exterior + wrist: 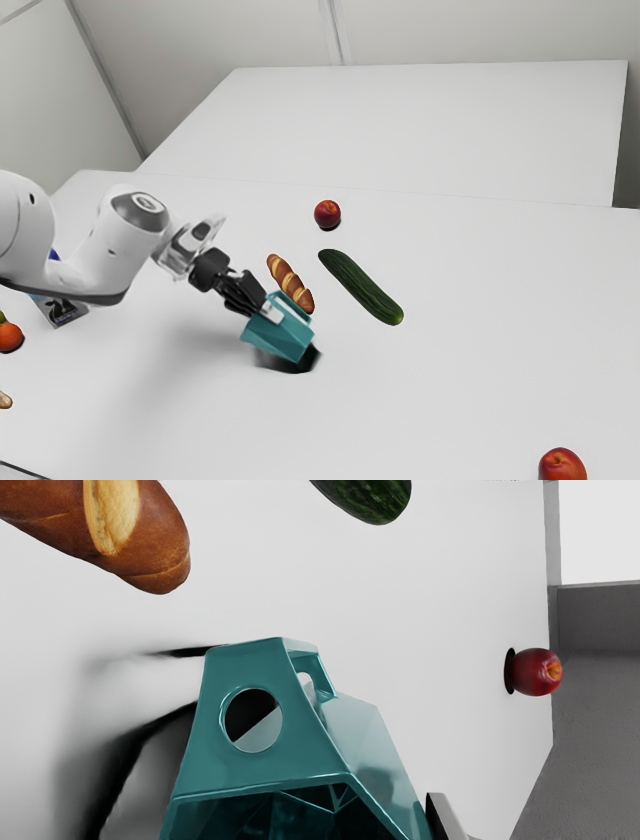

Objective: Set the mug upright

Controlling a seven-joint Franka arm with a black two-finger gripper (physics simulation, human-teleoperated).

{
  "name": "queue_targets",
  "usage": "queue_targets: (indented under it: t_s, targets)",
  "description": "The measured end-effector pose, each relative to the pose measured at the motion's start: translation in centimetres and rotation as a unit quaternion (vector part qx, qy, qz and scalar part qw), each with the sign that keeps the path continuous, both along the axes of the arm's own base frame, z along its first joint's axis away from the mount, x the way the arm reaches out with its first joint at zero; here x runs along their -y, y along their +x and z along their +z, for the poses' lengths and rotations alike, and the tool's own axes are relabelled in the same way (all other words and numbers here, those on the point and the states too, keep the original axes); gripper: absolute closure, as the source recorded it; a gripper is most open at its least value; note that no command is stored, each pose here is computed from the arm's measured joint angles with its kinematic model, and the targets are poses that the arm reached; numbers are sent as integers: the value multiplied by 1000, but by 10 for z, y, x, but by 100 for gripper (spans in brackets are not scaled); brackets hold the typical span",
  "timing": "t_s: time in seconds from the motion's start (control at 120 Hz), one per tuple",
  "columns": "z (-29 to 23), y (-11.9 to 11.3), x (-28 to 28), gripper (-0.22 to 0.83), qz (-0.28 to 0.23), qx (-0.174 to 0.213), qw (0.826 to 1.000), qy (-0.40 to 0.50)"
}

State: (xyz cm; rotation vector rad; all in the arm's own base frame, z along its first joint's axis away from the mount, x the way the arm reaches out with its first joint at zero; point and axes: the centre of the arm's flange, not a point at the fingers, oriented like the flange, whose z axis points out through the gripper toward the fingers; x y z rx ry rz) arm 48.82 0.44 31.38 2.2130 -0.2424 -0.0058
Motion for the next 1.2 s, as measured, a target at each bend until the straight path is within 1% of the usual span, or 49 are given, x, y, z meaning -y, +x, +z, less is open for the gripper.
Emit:
queue_targets:
  t_s: [0.1, 0.2, 0.267, 0.383, 0.508, 0.642, 0.758, 0.867, 1.042, 1.2]
  targets:
    - [28, 1, 2, 76, -16, 32, 999, 14]
    - [58, 8, 3, 77, -53, 63, 995, 60]
    - [75, 17, 1, 77, -82, 78, 988, 103]
    - [98, 29, -6, 78, -126, 95, 969, 191]
    - [108, 35, -16, 78, -151, 107, 943, 275]
    - [117, 45, -25, 78, -162, 126, 915, 347]
    - [118, 52, -30, 78, -155, 143, 899, 383]
    - [110, 58, -30, 78, -143, 149, 894, 399]
    - [77, 58, -27, 78, -137, 129, 893, 408]
    - [53, 56, -12, 78, -142, 114, 893, 411]
